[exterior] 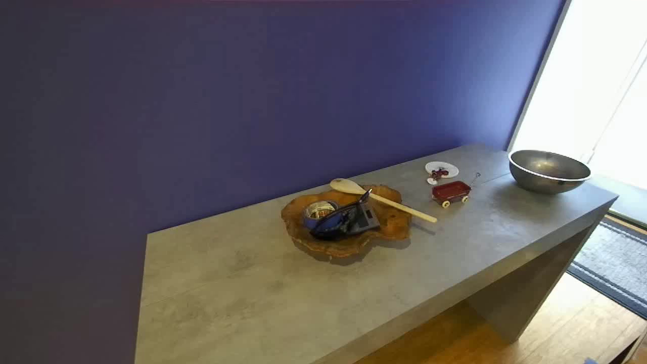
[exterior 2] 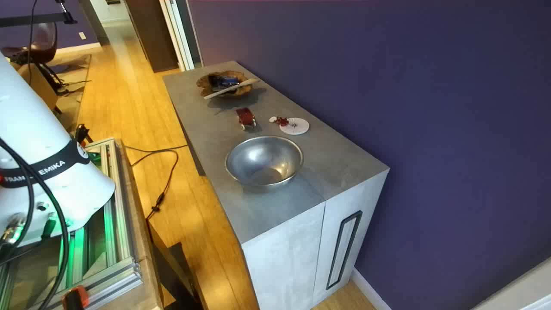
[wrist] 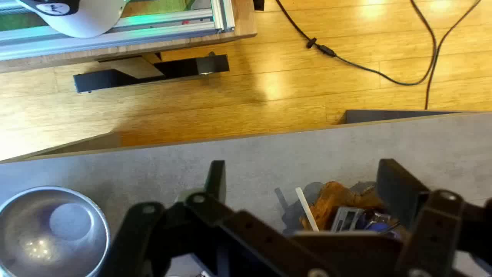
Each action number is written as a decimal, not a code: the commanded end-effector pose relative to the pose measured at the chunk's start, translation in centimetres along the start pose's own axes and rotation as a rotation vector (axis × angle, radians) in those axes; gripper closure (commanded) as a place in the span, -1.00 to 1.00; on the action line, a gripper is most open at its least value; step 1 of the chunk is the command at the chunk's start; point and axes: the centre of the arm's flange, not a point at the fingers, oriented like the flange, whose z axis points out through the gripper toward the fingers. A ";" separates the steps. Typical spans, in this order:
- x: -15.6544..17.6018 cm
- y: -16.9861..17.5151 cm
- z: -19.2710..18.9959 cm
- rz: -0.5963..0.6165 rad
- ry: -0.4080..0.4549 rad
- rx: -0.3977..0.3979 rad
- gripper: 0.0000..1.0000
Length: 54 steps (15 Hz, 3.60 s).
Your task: Pick up the red cart on the table and move it back at forth three times on the table surface before placing it down
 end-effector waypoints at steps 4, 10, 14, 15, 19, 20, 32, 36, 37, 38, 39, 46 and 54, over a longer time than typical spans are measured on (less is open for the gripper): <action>0.0 0.0 0.0 0.000 0.000 0.000 -1.00; 7.4 0.2 2.4 -0.155 -0.155 0.016 -1.00; 13.7 -1.8 8.4 -0.286 -0.286 -0.067 -1.00; 14.7 -2.3 9.7 -0.327 -0.307 -0.091 -1.00; 19.0 -4.9 15.7 -0.529 -0.298 -0.161 -1.00; 19.8 -5.3 16.9 -0.587 -0.294 -0.151 -1.00; 21.4 -3.8 21.1 -0.882 -0.253 -0.141 -1.00; 22.4 -2.2 23.2 -1.043 -0.100 -0.169 -1.00; 22.5 -1.8 23.7 -1.084 -0.058 -0.161 -1.00; 22.9 -1.4 24.2 -1.123 -0.017 -0.169 -1.00; 23.1 -1.1 24.5 -1.154 0.034 -0.161 -1.00; 24.5 0.2 25.4 -1.185 0.124 -0.160 -1.00; 25.8 1.0 28.0 -1.345 0.125 -0.244 -1.00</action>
